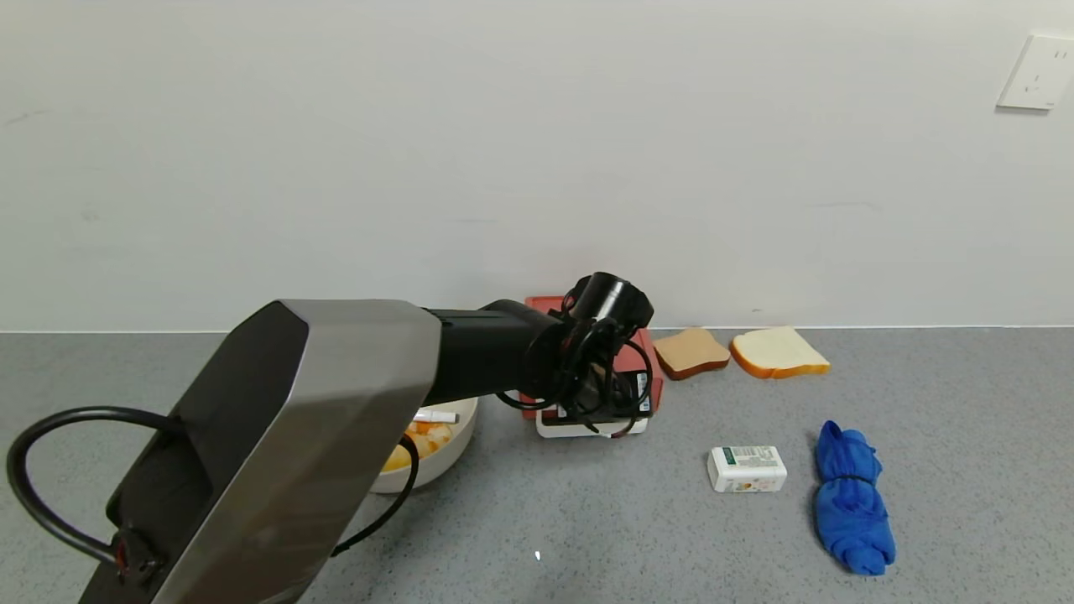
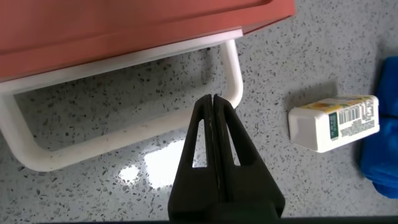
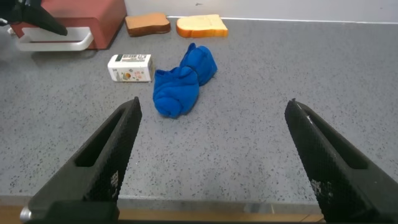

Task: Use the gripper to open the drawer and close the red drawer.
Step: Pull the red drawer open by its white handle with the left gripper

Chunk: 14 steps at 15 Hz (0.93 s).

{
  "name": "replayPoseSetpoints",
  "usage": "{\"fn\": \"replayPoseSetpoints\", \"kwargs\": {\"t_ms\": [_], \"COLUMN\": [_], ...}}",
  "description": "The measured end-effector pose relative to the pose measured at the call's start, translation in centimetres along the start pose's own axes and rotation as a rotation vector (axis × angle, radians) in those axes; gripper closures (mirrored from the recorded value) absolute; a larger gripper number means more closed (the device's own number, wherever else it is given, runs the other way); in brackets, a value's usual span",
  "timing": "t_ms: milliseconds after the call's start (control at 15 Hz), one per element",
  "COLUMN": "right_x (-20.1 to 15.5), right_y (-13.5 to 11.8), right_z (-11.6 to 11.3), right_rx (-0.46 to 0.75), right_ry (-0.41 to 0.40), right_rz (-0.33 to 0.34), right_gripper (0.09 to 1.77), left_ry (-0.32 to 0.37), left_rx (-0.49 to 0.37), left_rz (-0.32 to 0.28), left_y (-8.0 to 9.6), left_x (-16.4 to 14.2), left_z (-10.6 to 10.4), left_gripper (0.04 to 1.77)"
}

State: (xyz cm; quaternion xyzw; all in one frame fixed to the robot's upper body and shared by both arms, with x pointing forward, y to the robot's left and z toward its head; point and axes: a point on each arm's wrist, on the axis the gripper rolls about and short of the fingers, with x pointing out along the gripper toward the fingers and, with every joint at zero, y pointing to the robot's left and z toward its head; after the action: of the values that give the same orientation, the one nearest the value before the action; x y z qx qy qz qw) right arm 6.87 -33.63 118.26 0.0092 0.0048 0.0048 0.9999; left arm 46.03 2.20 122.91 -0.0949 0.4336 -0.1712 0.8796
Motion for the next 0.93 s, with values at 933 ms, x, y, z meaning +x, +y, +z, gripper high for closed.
{"fn": "replayPoseSetpoints", "kwargs": {"t_ms": [933], "right_x": [0.0], "right_y": [0.0], "right_z": [0.0], "right_rx": [0.000], "right_ry": [0.000], "right_rz": [0.000], "right_gripper": [0.16], "left_ry": [-0.043], "left_rx": [0.000], "left_rz": [-0.006], "left_y": [0.3], "left_x": [2.4], "left_z": [-0.3], "left_gripper": [1.70]}}
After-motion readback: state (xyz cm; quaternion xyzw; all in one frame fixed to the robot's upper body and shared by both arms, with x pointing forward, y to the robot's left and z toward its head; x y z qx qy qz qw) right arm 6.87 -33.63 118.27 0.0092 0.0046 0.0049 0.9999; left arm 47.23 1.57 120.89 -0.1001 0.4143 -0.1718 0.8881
